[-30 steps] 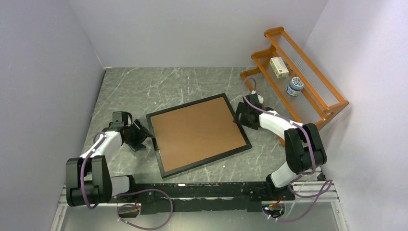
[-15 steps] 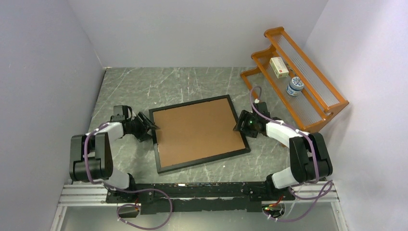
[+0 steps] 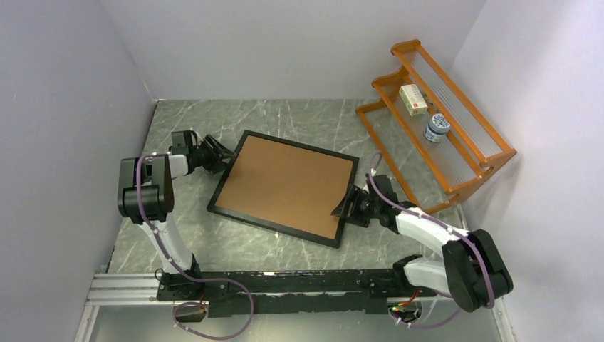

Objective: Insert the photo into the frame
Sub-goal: Adjust the photo frame at the center of the board.

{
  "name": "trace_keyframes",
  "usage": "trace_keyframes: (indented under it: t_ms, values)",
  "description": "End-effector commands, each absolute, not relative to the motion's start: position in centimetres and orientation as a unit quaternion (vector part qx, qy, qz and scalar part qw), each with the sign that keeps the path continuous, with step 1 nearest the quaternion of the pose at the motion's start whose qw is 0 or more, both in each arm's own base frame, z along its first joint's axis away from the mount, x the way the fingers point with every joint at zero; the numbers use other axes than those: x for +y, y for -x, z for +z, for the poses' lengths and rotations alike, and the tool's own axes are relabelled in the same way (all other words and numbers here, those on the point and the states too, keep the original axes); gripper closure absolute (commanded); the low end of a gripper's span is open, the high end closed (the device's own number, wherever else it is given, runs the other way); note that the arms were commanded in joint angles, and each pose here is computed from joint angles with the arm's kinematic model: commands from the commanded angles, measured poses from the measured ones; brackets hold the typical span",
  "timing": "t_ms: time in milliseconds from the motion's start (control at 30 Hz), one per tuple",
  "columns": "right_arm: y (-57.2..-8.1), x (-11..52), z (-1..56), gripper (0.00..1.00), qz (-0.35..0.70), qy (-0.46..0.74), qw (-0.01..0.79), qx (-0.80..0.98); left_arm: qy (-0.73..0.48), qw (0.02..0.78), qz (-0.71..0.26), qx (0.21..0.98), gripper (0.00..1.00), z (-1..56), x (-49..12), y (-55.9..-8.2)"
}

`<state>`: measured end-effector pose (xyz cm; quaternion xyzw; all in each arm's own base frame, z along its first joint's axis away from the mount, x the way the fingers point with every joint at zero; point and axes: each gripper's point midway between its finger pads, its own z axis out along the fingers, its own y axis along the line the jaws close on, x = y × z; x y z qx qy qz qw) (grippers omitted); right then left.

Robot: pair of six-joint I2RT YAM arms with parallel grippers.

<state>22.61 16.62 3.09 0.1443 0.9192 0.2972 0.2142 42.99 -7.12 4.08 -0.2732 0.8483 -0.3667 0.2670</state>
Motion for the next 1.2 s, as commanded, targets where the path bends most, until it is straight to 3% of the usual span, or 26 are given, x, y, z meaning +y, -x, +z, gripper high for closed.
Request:
trace_keyframes:
  t_ms: [0, 200, 400, 667, 767, 933, 1167]
  values:
    - [-19.1, 18.9, 3.8, 0.35, 0.337, -0.146, 0.160, 0.916, 0.279, 0.183, -0.360, 0.871, 0.39, 2.5, -10.0, -41.2]
    - [-21.3, 13.6, 5.6, 0.24, 0.203, -0.161, 0.269, 0.928, 0.323, 0.207, -0.185, 0.905, 0.30, 3.3, -3.7, -40.5]
    - [-24.7, 16.9, 11.1, 0.22, 0.272, -0.079, 0.340, 0.897, 0.351, 0.248, -0.080, 0.900, 0.19, 7.6, 1.0, -37.2]
    - [-25.6, 32.5, 15.8, 0.40, 0.424, 0.097, 0.302, 0.848, 0.400, 0.273, -0.090, 0.870, 0.22, 9.8, 0.8, -29.9]
    - [-24.7, 38.6, 16.2, 0.51, 0.470, 0.150, 0.261, 0.830, 0.399, 0.270, -0.130, 0.867, 0.28, 9.0, -0.8, -28.0]
    - [-22.9, 46.7, 15.0, 0.73, 0.519, 0.203, 0.188, 0.809, 0.392, 0.261, -0.156, 0.868, 0.47, 7.0, -2.1, -26.0]
    - [-21.8, 52.6, 11.7, 0.81, 0.544, 0.221, 0.121, 0.800, 0.378, 0.235, -0.159, 0.881, 0.56, 4.4, -2.5, -25.3]
